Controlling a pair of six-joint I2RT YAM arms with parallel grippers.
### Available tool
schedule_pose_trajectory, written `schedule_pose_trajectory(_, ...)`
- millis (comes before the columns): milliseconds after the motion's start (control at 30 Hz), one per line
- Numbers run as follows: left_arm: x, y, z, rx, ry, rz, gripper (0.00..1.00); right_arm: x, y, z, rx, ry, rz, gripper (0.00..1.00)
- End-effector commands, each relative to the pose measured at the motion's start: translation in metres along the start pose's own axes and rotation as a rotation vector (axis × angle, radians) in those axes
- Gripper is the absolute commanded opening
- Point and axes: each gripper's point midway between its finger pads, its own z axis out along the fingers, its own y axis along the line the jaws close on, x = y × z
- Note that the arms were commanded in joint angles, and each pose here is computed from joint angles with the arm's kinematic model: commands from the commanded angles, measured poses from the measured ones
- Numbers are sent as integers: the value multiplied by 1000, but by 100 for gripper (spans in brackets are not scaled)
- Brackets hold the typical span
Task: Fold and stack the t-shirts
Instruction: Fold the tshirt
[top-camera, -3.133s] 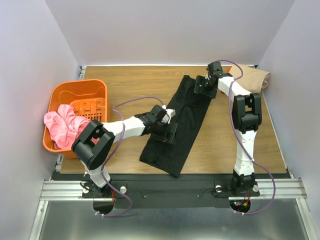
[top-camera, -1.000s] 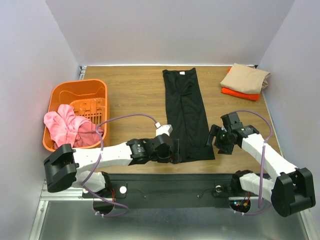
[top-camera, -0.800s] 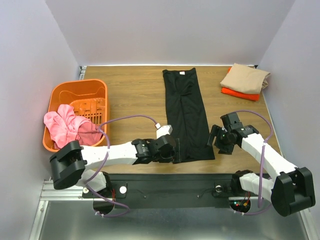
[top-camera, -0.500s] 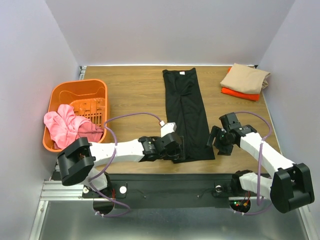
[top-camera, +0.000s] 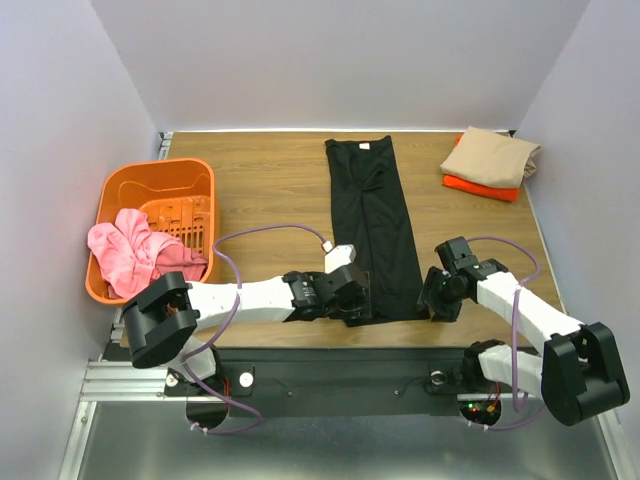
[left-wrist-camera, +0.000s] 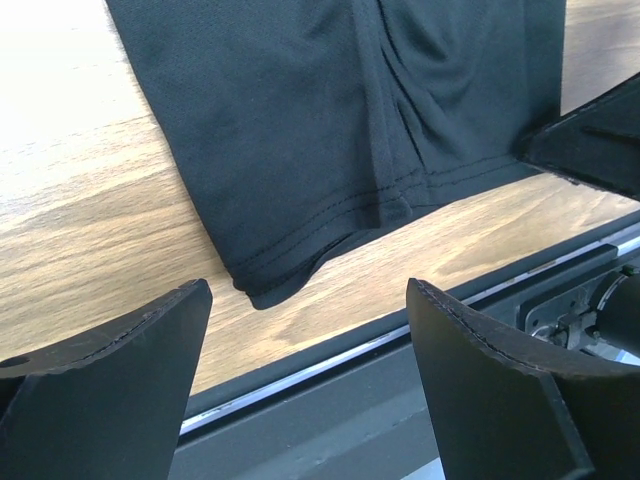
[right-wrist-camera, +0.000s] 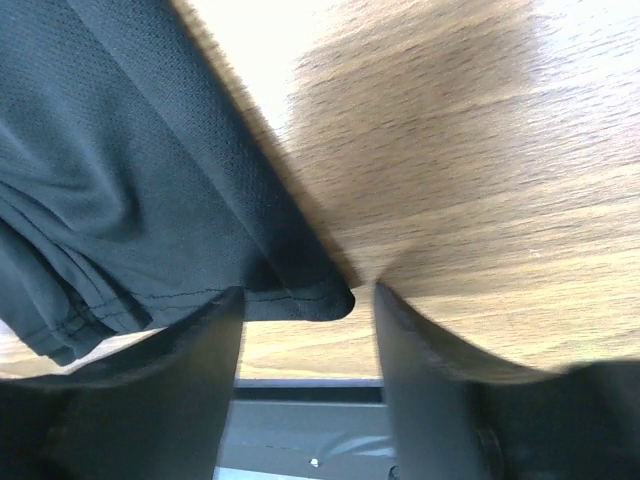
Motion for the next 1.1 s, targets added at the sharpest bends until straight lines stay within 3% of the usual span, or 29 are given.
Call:
schedule_pose_trajectory(0, -7, 1, -1, -17, -26, -16, 90, -7, 2, 3, 7, -36, -3, 55)
schedule_pose_trajectory(167, -4, 6, 4, -43, -10, -8, 88, -10, 4, 7, 7, -42, -6, 48)
schedule_pose_trajectory(300, 1, 17, 10, -104, 4, 5, 74, -8, 6, 10, 2, -24, -27, 39)
schedule_pose_trajectory(533, 7, 28, 16, -158, 23, 12, 74, -9, 10, 7, -19, -33, -38, 25)
schedule_pose_trajectory(867, 14, 28, 32, -161, 56, 41, 72, -7, 9, 7, -21, -25, -42, 23)
schedule_pose_trajectory(1067, 19, 34, 35, -182, 77, 51, 51, -8, 9, 7, -18, -29, -42, 21)
